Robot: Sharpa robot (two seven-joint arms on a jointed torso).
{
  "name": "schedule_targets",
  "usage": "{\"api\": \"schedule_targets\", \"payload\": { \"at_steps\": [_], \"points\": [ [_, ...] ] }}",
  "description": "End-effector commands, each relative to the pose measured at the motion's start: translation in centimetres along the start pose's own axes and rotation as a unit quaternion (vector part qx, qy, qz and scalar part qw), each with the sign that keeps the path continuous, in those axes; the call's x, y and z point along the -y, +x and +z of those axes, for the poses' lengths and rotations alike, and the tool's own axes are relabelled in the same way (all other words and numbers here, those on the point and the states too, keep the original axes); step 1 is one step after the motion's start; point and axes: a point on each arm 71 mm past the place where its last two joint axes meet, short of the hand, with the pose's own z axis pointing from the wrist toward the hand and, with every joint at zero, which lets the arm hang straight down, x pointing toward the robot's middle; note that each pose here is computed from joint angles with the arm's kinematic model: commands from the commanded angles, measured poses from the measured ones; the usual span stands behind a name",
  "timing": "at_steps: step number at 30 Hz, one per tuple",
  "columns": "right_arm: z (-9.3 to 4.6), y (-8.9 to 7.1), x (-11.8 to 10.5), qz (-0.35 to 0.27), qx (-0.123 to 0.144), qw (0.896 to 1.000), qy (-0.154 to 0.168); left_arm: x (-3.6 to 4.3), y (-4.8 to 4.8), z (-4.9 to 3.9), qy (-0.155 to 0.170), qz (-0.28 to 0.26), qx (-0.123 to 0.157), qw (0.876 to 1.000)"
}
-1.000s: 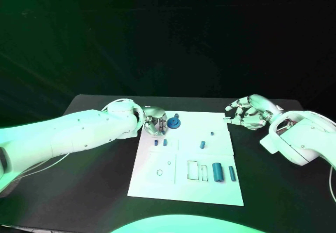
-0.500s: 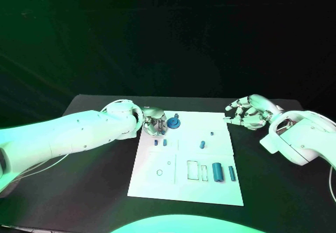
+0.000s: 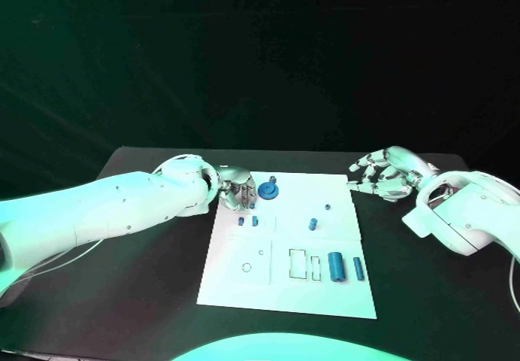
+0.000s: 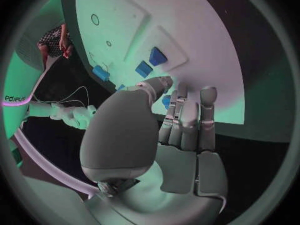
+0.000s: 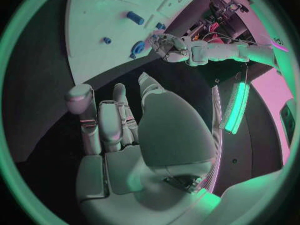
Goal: Assemble the parts on the task board
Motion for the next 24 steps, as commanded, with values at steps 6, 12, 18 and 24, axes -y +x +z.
{"api": "schedule_targets", "payload": {
  "at_steps": [6,12,18,24],
  "points": [
    [0.6,0.5,-0.1,-0.080,-0.025,0.996,-0.032,-1.70,-0.54,-0.89,-0.012,-0.052,0.019,0.998],
    [1.4,1.4,-0.4,-0.161,-0.033,0.984,-0.066,-3.58,-2.07,-2.32,-0.011,-0.168,0.064,0.984],
    [2.5,3.1,-0.8,-0.236,-0.049,0.966,-0.089,-4.80,-3.79,-4.13,0.022,-0.350,0.126,0.928],
    [3.4,4.9,-1.0,-0.282,-0.062,0.953,-0.094,-4.52,-4.56,-5.25,0.056,-0.504,0.172,0.844]
  ]
}}
